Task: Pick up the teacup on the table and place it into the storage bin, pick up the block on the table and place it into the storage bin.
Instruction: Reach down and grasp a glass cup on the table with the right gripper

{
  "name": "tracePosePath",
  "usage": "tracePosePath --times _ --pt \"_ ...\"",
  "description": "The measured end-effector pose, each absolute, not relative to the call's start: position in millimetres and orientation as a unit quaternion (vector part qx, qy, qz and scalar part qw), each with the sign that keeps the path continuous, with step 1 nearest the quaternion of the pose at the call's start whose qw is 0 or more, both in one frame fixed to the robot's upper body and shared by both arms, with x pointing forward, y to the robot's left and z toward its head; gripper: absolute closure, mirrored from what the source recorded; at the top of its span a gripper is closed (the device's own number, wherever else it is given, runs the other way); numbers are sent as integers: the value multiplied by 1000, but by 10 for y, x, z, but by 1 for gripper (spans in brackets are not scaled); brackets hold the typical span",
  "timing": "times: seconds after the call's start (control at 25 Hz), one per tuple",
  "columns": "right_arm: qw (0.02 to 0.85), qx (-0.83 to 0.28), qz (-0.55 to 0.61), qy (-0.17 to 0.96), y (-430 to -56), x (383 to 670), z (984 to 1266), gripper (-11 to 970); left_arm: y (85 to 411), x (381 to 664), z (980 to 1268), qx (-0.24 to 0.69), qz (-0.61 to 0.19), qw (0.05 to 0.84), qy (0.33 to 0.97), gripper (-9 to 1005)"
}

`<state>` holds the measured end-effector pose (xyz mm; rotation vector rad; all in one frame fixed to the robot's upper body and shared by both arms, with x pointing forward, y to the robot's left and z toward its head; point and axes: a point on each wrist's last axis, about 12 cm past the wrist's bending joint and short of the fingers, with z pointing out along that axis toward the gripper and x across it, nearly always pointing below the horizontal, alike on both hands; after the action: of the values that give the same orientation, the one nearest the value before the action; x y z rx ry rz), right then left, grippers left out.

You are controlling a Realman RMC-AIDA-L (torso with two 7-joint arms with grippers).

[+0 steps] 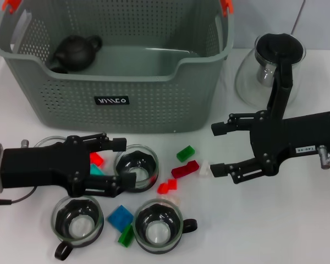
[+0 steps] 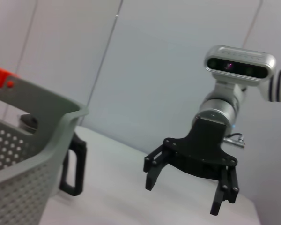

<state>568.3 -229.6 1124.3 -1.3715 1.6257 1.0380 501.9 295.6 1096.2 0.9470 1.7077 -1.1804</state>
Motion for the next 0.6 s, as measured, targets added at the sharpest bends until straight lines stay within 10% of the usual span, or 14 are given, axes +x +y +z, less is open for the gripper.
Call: tracePosePath --times 0.6 --pt "278 -647 392 592 -1805 5735 11425 60 3386 4785 10933 342 -452 416 711 87"
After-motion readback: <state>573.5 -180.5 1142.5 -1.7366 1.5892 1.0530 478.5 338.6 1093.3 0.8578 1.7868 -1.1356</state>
